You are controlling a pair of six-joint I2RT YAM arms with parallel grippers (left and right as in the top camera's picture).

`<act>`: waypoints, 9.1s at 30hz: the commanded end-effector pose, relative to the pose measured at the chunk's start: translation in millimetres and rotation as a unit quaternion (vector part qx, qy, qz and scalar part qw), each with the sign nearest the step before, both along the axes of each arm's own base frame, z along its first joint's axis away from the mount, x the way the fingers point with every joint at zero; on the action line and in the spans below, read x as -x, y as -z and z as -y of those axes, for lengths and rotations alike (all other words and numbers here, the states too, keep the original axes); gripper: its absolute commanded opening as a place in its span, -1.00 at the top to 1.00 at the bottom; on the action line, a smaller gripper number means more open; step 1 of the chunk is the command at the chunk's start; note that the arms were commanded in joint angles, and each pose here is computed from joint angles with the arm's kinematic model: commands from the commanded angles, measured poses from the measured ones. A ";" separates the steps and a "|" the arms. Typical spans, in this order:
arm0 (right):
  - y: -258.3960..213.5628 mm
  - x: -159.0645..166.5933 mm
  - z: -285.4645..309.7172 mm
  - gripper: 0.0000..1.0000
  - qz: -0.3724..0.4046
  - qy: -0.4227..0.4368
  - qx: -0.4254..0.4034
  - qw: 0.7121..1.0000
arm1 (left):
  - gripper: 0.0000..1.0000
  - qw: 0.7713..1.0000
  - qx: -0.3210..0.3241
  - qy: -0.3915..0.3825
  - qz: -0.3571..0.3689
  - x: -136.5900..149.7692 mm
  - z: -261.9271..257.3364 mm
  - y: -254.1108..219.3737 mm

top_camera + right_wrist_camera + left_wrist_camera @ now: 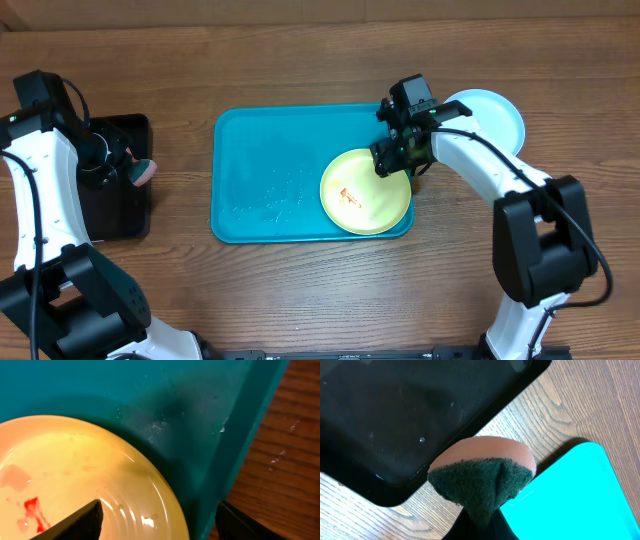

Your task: Clean dirty plates on tray and stack at the side

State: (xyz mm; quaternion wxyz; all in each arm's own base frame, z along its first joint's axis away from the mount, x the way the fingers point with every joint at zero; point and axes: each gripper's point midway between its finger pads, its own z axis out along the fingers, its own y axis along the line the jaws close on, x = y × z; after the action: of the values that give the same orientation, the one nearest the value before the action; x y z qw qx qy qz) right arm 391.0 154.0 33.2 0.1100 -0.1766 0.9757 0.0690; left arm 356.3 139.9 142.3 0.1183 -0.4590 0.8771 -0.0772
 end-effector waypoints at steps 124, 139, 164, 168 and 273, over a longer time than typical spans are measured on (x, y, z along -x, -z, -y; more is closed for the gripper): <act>50.3 47.6 -105.6 0.93 -0.085 0.196 -0.053 0.975 | 0.92 0.871 -0.038 0.466 -0.153 50.5 286.4 161.8; 51.1 45.8 -100.9 0.93 -0.076 0.198 -0.041 0.976 | 0.92 0.895 -0.248 0.315 -0.197 15.3 155.0 143.7; 51.1 39.7 -96.7 0.92 -0.058 0.202 -0.031 0.977 | 0.91 0.992 0.006 0.110 -0.067 -16.4 45.7 51.9; 50.8 38.7 -97.4 0.92 -0.056 0.202 -0.032 0.977 | 0.91 0.997 0.019 0.025 -0.072 2.1 -1.7 52.3; 49.3 35.2 -102.5 0.92 -0.052 0.200 -0.045 0.977 | 0.91 0.921 0.110 0.372 0.034 -20.3 180.6 -11.6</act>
State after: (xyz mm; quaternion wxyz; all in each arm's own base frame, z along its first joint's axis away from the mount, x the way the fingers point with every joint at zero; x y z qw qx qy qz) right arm 360.4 272.6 6.1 0.0898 0.0231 0.9864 0.1355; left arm 383.3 -1.8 178.0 0.0899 -0.1548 0.9604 -0.2134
